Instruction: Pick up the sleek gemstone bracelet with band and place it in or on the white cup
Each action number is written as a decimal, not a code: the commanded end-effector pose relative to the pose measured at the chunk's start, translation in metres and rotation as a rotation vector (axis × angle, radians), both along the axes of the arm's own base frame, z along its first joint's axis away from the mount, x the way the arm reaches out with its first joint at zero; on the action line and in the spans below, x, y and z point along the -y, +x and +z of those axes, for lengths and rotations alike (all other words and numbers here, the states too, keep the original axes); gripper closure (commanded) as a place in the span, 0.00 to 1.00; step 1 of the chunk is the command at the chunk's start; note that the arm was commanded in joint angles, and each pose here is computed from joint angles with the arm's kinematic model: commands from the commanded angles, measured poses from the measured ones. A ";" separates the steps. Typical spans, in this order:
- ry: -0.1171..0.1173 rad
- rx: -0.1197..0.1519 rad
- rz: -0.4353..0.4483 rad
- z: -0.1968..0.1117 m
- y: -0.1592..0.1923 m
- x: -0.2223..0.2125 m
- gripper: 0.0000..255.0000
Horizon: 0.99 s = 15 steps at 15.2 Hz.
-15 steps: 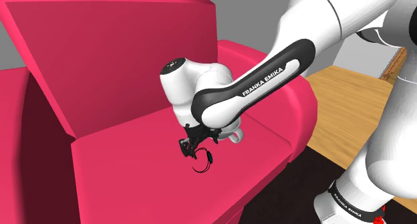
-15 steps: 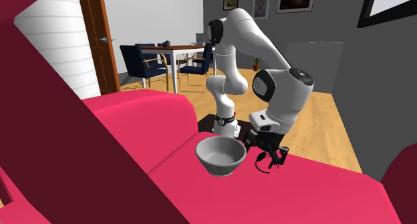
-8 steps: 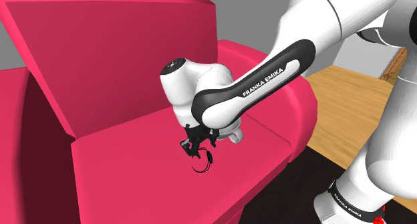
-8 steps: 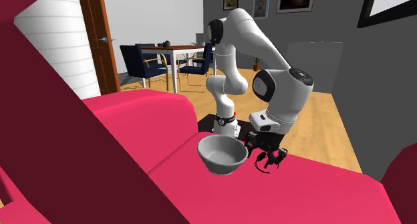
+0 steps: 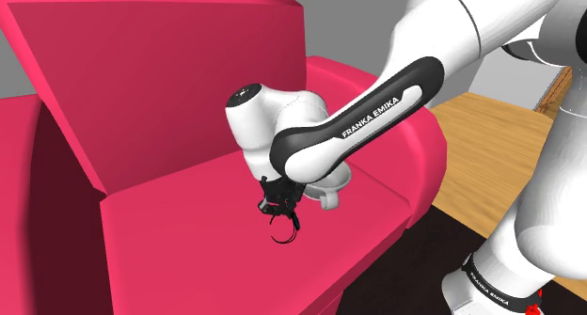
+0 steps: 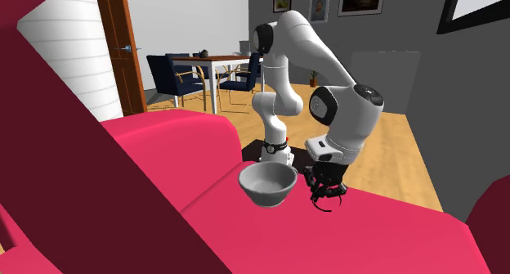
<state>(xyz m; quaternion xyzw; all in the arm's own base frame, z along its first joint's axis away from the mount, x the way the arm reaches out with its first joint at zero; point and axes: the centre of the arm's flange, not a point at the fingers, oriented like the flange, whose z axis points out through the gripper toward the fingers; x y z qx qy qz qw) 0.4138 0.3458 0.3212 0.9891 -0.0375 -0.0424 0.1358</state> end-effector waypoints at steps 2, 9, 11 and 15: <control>-0.003 -0.002 -0.002 0.006 0.003 0.003 1.00; -0.003 -0.002 -0.002 0.043 0.003 0.003 1.00; -0.003 -0.002 -0.002 0.053 0.003 0.003 1.00; -0.003 -0.002 -0.002 0.074 0.003 0.003 1.00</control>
